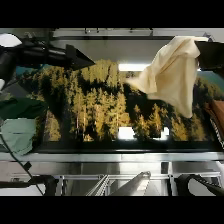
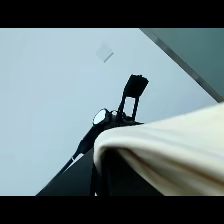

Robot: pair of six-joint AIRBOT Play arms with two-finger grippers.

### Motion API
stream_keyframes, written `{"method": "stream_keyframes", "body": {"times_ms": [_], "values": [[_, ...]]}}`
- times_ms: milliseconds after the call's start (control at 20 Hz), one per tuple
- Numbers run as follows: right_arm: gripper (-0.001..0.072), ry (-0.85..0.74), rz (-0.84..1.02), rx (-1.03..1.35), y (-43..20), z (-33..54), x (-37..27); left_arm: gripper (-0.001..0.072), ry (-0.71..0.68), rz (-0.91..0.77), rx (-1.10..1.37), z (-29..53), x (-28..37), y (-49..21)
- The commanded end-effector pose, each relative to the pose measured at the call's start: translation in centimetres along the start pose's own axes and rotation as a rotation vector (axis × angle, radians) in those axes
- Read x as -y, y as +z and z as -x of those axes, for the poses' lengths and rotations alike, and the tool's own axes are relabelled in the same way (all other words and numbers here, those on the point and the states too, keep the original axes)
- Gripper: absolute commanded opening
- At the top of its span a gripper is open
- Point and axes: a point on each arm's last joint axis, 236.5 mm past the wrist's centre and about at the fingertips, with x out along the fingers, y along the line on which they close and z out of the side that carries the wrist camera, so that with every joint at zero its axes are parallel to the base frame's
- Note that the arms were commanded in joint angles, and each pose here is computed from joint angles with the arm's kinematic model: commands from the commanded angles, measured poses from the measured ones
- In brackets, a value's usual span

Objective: Fold the shirts.

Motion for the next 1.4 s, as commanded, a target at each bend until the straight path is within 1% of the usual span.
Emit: {"method": "stream_keyframes", "body": {"times_ms": [0, 150, 250, 300, 350, 400, 450, 500, 550, 650, 750, 950, 1050, 1200, 1350], "values": [[0.0017, -0.007, 0.016, -0.115, -3.0, -1.9, -1.0, 0.0024, 0.047, -0.086, 0.09, 4.0, 2.8, 1.6], [0.0018, -0.223, -0.022, -0.378, -10.8, -3.7, 4.4, 0.0025, 0.031, -0.09, 0.054, 3.7, 3.4, 0.7], [0.0021, -0.305, -0.031, -0.509, -15.1, -4.5, 6.8, 0.0025, 0.009, -0.059, 0.005, 2.5, 2.8, -0.6], [0.0149, -0.329, -0.051, -0.547, -16.6, -4.9, 7.7, 0.0026, 0.001, -0.023, -0.018, 1.7, 1.9, -1.6], [0.0397, -0.364, -0.085, -0.572, -17.8, -5.0, 8.8, 0.0027, -0.006, 0.018, -0.047, 0.9, 0.8, -2.8], [0.0416, -0.397, -0.11, -0.598, -18.7, -4.6, 10.0, 0.0029, -0.003, 0.066, -0.084, 0.2, -0.7, -4.3], [0.0416, -0.447, -0.132, -0.633, -19.4, -3.5, 11.5, 0.0125, 0.01, 0.111, -0.125, -0.4, -2.3, -6.0], [0.0415, -0.508, -0.137, -0.671, -19.8, -1.9, 13.0, 0.0437, 0.015, 0.157, -0.168, -0.8, -3.6, -7.7], [0.0415, -0.579, -0.142, -0.71, -20.0, 0.2, 14.5, 0.072, 0.004, 0.203, -0.196, -1.2, -4.5, -9.0], [0.0416, -0.761, -0.187, -0.779, -20.2, 5.9, 17.3, 0.0716, -0.008, 0.286, -0.262, -1.9, -6.0, -11.9], [0.0416, -0.912, -0.252, -0.781, -20.1, 11.7, 19.3, 0.0717, 0.01, 0.365, -0.337, -2.7, -8.0, -15.4], [0.042, -1.082, -0.414, -0.574, -19.1, 20.2, 22.1, 0.0716, 0.024, 0.513, -0.447, -3.6, -10.8, -21.1], [0.0517, -1.098, -0.49, -0.552, -20.1, 21.8, 22.8, 0.0716, 0.02, 0.567, -0.469, -4.0, -11.6, -22.7], [0.0513, -1.053, -0.6, -0.562, -22.5, 21.2, 24.5, 0.0716, 0.016, 0.603, -0.485, -4.4, -12.5, -23.6], [0.051, -0.987, -0.702, -0.615, -26.0, 19.2, 25.7, 0.0716, -0.012, 0.609, -0.519, -4.0, -11.6, -24.1]]}}
